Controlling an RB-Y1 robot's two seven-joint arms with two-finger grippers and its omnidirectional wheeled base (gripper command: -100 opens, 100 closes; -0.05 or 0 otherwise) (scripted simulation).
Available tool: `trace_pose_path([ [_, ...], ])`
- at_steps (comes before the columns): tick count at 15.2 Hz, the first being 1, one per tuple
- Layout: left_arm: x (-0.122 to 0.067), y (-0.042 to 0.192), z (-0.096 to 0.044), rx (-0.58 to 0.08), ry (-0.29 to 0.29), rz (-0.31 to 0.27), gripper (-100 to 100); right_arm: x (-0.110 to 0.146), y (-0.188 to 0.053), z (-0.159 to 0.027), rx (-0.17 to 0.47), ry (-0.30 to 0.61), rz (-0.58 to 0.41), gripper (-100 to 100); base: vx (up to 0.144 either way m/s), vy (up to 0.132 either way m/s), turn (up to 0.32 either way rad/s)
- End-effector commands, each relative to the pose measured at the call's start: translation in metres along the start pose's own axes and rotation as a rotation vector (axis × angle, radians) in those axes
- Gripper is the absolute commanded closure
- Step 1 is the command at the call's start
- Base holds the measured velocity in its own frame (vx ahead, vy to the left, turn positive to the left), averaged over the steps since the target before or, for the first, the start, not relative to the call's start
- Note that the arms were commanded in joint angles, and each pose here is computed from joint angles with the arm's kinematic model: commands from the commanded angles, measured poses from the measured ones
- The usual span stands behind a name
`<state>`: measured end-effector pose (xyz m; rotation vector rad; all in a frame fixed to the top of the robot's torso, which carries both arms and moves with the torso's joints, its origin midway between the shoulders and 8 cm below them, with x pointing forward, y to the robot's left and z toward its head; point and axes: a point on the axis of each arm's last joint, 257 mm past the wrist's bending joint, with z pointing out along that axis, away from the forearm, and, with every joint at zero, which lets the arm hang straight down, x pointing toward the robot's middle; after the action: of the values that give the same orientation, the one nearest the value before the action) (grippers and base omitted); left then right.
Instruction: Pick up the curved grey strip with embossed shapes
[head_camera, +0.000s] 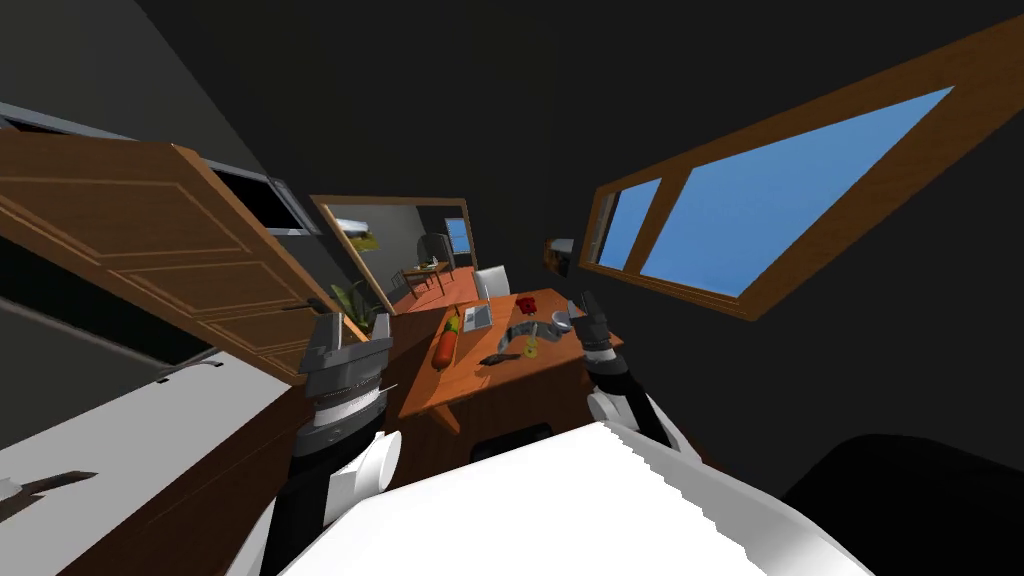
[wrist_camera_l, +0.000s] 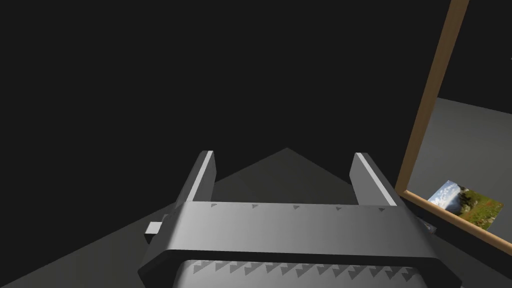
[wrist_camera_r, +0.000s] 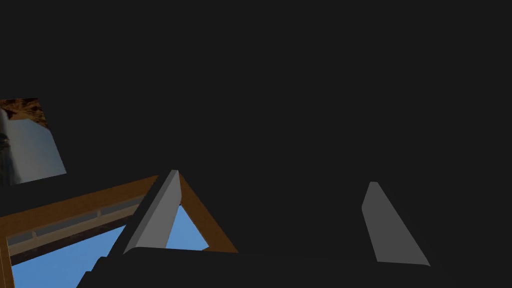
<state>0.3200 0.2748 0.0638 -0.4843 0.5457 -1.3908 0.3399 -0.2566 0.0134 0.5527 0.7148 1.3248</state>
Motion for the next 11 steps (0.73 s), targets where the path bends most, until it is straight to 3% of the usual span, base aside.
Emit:
trace_pose_path([
  [1, 0.000, 0.000, 0.000, 0.000, 0.000, 0.000, 0, 0.008, -0.017, -0.011, 0.047, 0.036, -0.010, -100, -0.014, -0.022, 0.229],
  [2, 0.000, 0.000, 0.000, 0.000, 0.000, 0.000, 0, 0.016, -0.035, -0.024, 0.098, 0.079, -0.021, -100, -0.016, -0.020, 0.263],
  [4, 0.000, 0.000, 0.000, 0.000, 0.000, 0.000, 0, 0.017, -0.039, -0.027, 0.108, 0.084, -0.023, -100, -0.013, -0.019, 0.132],
  [7, 0.000, 0.000, 0.000, 0.000, 0.000, 0.000, 0, 0.033, -0.076, -0.063, 0.223, 0.180, -0.048, -100, -0.016, -0.012, 0.282],
  [9, 0.000, 0.000, 0.000, 0.000, 0.000, 0.000, 0, 0.033, -0.085, -0.069, 0.246, 0.190, -0.054, -100, -0.013, -0.021, 0.178],
  [10, 0.000, 0.000, 0.000, 0.000, 0.000, 0.000, 0, 0.040, -0.102, -0.092, 0.306, 0.244, -0.068, -100, -0.011, -0.015, 0.244],
  [11, 0.000, 0.000, 0.000, 0.000, 0.000, 0.000, 0, 0.039, -0.108, -0.097, 0.322, 0.248, -0.072, -100, -0.013, -0.016, 0.291],
])
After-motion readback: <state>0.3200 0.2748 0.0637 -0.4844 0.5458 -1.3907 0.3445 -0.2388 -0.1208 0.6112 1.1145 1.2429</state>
